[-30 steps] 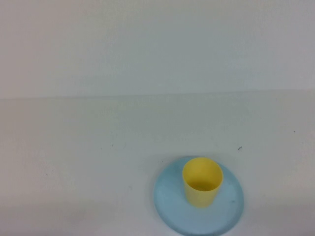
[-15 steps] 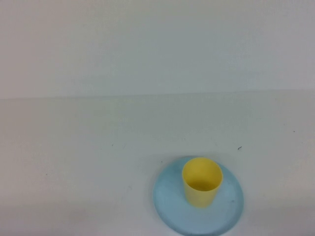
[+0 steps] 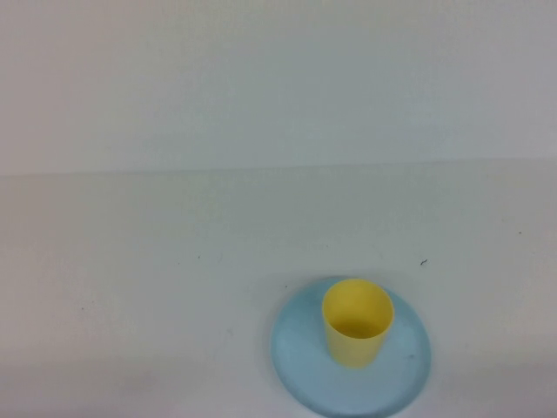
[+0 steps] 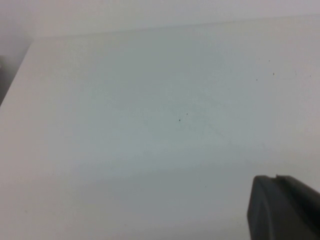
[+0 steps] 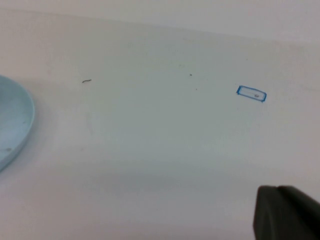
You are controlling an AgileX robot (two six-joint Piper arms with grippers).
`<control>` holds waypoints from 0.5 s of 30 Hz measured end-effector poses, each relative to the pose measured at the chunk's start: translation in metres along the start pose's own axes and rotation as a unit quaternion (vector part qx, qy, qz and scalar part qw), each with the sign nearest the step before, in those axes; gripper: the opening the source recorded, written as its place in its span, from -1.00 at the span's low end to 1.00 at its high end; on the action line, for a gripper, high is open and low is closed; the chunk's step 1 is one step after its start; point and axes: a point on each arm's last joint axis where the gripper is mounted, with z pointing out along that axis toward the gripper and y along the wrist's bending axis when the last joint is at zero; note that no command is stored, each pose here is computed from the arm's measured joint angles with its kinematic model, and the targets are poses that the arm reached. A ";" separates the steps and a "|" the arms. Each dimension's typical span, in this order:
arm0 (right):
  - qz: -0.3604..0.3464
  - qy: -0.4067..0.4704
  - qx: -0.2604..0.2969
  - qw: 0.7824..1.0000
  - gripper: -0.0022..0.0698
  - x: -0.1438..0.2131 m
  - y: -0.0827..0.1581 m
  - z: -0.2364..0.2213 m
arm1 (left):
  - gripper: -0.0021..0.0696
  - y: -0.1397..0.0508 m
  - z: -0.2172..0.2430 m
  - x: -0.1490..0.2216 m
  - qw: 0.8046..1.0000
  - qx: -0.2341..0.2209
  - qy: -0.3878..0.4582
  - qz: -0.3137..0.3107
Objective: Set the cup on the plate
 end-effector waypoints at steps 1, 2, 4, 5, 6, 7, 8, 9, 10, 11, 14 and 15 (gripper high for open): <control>-0.001 0.000 0.001 1.000 -0.94 0.000 0.000 0.000 | -0.94 0.000 0.000 0.000 1.000 0.000 0.000 0.000; -0.001 0.000 0.001 1.000 -0.94 0.000 0.000 0.000 | -0.94 0.000 0.000 0.000 1.000 0.000 0.000 0.000; -0.001 0.000 0.001 1.000 -0.94 0.000 0.000 0.000 | -0.94 0.000 0.000 0.000 1.000 0.000 0.000 0.000; -0.002 0.000 0.001 1.000 -0.94 0.000 0.000 0.000 | -0.94 0.000 0.000 0.000 1.000 0.000 0.000 0.000; -0.002 0.000 0.001 1.000 -0.94 0.000 0.000 0.000 | -0.94 0.000 0.000 0.000 1.000 0.000 0.000 0.000; -0.002 0.000 0.001 1.000 -0.94 0.000 0.000 0.000 | -0.94 0.000 0.000 0.000 1.000 0.000 0.000 0.000; -0.002 0.000 0.001 1.000 -0.94 0.000 0.000 0.000 | -0.94 0.000 0.000 0.000 1.000 0.000 0.000 0.000; -0.002 0.000 0.001 1.000 -0.94 0.000 0.000 0.000 | -0.94 0.000 0.000 0.000 1.000 0.000 0.000 0.000; -0.002 0.000 0.001 1.000 -0.94 0.000 0.000 0.000 | -0.94 0.000 0.000 0.000 1.000 0.000 0.000 0.000; -0.002 0.000 0.001 1.000 -0.94 0.000 0.000 0.000 | -0.94 0.000 0.000 0.000 1.000 0.000 0.000 0.000; -0.002 0.000 0.002 1.000 -0.94 0.000 0.000 0.000 | -0.94 0.000 0.000 0.000 1.000 0.000 0.000 0.000; -0.002 0.000 0.002 1.000 -0.94 0.000 0.000 0.000 | -0.94 0.000 0.000 0.000 1.000 0.000 0.000 0.000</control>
